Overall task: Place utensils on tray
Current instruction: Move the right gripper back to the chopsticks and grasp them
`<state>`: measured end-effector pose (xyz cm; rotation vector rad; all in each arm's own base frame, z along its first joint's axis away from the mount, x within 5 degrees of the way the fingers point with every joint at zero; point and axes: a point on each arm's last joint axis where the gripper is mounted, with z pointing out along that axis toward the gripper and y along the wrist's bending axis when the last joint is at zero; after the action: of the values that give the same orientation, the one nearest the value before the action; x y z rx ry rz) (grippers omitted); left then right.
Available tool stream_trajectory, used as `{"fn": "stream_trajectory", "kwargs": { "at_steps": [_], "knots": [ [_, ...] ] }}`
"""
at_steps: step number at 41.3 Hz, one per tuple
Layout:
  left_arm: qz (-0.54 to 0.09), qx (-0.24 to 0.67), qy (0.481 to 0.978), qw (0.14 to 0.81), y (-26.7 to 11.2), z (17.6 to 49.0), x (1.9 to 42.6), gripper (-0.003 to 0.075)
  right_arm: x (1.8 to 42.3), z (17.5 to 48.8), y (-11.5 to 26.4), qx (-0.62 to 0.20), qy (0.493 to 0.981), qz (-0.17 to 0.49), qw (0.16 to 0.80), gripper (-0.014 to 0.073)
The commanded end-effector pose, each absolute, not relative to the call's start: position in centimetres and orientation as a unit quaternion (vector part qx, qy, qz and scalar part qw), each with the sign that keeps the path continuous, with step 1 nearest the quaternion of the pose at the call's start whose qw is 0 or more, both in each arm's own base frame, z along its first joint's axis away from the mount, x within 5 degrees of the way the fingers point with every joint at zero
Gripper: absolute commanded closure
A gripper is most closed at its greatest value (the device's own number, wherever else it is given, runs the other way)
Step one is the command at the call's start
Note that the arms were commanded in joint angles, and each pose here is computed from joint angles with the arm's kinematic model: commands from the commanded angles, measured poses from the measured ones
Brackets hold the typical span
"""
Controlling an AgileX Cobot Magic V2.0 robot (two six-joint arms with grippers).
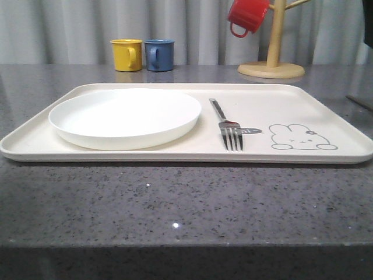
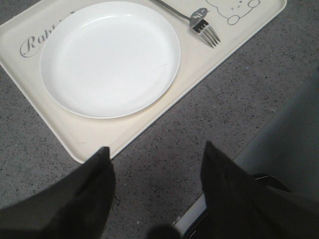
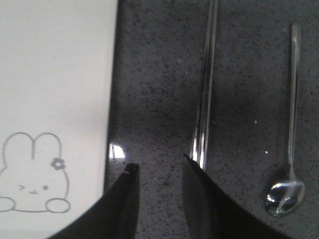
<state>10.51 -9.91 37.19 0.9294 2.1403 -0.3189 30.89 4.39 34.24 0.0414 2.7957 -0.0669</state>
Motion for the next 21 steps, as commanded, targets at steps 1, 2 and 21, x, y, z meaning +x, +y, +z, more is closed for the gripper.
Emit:
{"fn": "stream_trajectory", "kwargs": {
  "at_steps": [1, 2, 21],
  "knots": [
    [-0.144, 0.356, 0.821, 0.422, -10.1, 38.5, 10.6, 0.0351, 29.6, 35.0, 2.4, 0.013, 0.989, -0.025, 0.146, 0.0338],
    [-0.144, 0.356, 0.821, 0.422, -10.1, 38.5, 10.6, 0.0351, 29.7, 34.6, 2.0, 0.015, 0.990, -0.026, 0.140, 0.0338],
    [-0.144, 0.356, 0.821, 0.422, -10.1, 38.5, 10.6, 0.0351, 32.2, 29.5, 0.1, 0.026, 0.998, -0.019, 0.053, 0.0338]
  ]
}}
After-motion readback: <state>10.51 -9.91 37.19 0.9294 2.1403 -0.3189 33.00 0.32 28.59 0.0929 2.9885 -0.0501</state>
